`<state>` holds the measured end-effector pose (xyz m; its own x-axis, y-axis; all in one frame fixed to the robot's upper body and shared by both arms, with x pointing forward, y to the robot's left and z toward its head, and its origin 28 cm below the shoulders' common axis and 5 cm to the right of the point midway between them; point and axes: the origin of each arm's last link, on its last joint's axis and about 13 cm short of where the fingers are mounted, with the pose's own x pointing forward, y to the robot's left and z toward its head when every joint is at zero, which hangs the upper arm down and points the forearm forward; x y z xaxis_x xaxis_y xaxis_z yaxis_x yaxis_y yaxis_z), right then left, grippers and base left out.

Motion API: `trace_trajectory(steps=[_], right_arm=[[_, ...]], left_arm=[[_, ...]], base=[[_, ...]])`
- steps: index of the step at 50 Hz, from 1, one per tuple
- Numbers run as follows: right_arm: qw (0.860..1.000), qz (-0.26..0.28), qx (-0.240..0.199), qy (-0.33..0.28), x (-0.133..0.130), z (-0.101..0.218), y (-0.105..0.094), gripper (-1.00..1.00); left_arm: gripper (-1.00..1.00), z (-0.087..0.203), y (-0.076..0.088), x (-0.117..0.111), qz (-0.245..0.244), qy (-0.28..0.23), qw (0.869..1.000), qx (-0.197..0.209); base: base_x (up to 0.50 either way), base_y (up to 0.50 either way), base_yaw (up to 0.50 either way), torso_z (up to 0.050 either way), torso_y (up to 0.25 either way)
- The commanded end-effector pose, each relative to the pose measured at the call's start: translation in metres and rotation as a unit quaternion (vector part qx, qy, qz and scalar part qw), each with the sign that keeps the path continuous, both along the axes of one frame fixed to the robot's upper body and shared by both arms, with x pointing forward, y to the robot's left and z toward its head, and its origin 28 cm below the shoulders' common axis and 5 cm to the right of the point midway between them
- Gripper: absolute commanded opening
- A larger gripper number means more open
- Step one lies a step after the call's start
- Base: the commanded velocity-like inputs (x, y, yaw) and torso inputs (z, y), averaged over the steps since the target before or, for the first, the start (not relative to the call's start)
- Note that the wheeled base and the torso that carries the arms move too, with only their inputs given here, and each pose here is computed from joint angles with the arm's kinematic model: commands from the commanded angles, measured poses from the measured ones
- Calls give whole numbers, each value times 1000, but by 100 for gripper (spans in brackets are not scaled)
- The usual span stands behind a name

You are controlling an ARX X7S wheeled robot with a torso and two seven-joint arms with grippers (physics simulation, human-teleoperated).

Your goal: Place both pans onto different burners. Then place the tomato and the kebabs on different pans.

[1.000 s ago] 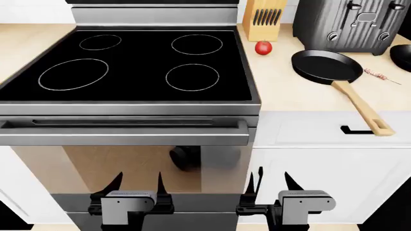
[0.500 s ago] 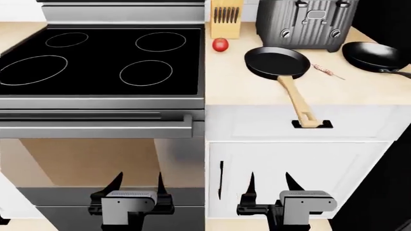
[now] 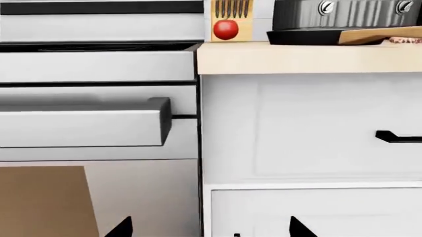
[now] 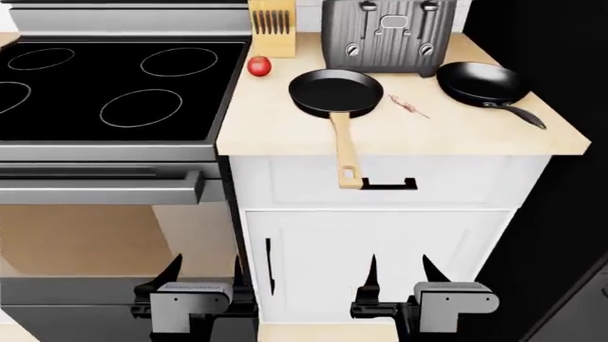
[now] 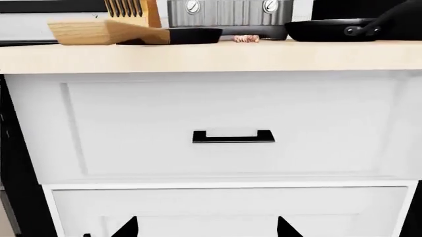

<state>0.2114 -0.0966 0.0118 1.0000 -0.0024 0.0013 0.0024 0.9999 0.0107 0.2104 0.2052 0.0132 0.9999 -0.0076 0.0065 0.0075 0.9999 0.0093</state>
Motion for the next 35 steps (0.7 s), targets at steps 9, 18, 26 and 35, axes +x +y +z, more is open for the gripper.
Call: trace_trajectory(steps=[9, 18, 26, 35], right_arm=[[1000, 1, -3, 1, 0, 0, 0, 100], [1000, 2, -6, -1, -1, 1, 1, 100], [1000, -12, -18, 10, 0, 0, 0, 100], [999, 10, -36, 10, -27, 69, -11, 100]], left_arm=[[100, 0, 0, 0, -1, -1, 1000, 0], [100, -1, 0, 1, 0, -1, 1000, 0], [100, 0, 1, 0, 0, 5, 1000, -10], [100, 57, 20, -6, -18, 1, 1000, -9]], base=[[0, -500, 0, 0, 0], [4, -500, 0, 0, 0], [0, -61, 0, 0, 0], [0, 0, 0, 0, 0]])
